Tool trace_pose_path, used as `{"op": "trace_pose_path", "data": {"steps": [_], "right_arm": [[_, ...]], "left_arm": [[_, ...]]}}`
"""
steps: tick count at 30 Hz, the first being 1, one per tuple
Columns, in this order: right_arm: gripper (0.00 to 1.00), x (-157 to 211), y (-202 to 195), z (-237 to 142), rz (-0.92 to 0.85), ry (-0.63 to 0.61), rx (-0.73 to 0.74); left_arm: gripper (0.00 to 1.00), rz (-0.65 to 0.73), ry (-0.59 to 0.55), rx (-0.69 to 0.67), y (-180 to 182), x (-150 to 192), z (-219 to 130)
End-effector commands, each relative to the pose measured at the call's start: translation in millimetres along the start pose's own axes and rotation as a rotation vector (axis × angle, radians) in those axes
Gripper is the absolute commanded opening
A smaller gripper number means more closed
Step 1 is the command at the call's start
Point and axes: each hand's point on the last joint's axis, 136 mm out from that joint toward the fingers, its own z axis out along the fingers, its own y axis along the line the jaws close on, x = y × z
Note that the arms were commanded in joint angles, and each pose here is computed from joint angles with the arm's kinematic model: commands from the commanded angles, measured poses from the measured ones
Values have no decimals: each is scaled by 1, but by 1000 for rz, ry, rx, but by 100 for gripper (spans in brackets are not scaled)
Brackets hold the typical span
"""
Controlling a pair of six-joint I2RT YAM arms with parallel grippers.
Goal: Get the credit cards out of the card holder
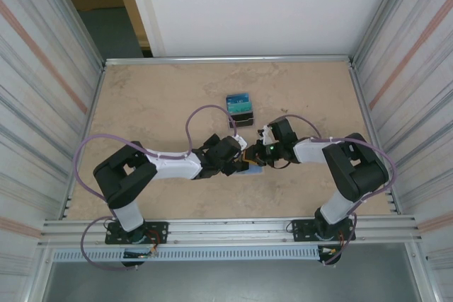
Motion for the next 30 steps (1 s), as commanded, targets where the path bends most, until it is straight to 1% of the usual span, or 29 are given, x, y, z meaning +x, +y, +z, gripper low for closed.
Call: {"op": "trace_pose_path", "data": {"steps": [1, 4, 7, 11, 15, 17, 21, 25, 30], "right_arm": [[11, -4, 0, 2, 5, -12, 11], [4, -6, -6, -3, 3, -31, 53], [1, -7, -14, -14, -5, -61, 117], [1, -8, -16, -31, -38, -96, 174], [1, -8, -5, -47, -98, -137, 182], [1, -8, 2, -56, -132, -158, 176], [1, -8, 24, -75, -227, -209, 140], [1, -1, 52, -91, -346, -234, 55], [0, 11, 94, -107, -507, -250, -87]], "left_arm": [[99, -8, 11, -9, 1, 1, -1], [99, -12, 7, -21, 4, 1, -4], [99, -16, 0, -41, 9, 0, -8], [99, -13, -8, -68, 17, -2, -15], [99, -23, -31, -94, 29, -12, -29], [99, -40, -65, -105, 36, -22, -41], [99, -88, -136, -146, 56, -38, -66], [99, -158, -204, -182, 74, -49, -92], [99, -254, -298, -174, 91, -60, -122]]}}
